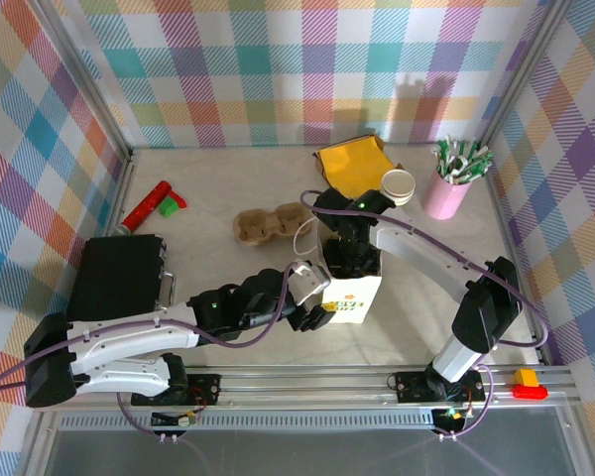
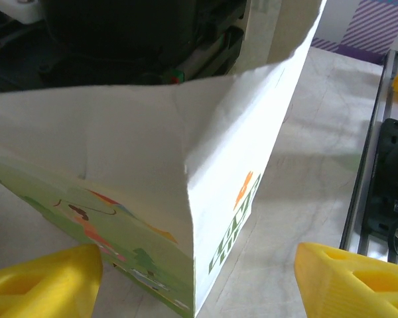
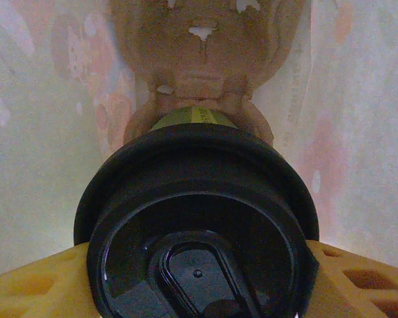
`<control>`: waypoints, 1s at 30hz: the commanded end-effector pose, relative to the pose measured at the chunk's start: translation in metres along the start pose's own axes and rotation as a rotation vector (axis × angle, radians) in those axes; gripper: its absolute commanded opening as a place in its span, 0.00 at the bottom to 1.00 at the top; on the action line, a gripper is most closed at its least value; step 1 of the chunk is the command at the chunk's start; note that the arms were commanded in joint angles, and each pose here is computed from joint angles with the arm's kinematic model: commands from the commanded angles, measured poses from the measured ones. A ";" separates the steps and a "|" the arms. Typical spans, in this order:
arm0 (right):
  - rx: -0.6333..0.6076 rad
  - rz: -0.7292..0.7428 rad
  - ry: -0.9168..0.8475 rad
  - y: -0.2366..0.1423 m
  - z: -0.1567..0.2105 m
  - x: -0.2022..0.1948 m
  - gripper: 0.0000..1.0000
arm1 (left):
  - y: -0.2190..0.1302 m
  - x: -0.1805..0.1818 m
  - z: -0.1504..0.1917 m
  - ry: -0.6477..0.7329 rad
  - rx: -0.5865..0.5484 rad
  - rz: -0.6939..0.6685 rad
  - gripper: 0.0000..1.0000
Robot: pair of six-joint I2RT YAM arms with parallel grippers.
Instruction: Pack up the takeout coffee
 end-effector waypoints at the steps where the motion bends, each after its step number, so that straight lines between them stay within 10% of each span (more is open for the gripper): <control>1: 0.048 0.027 0.003 0.001 0.005 -0.003 0.49 | 0.004 0.004 0.002 -0.001 -0.013 -0.031 0.76; 30: 0.067 0.037 -0.005 0.017 0.002 -0.003 0.48 | 0.010 0.004 -0.002 0.001 -0.019 -0.029 0.76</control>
Point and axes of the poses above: each hand's point on the last joint's axis, 136 mm out from that joint toward the fingers, its own y axis out along the fingers, its own x axis along the line the jaws close on, z = x × y, the point moved 8 cm from there along -y, back along the fingers, and after that the axes turned 14 degrees about y, right-handed, at the moved point
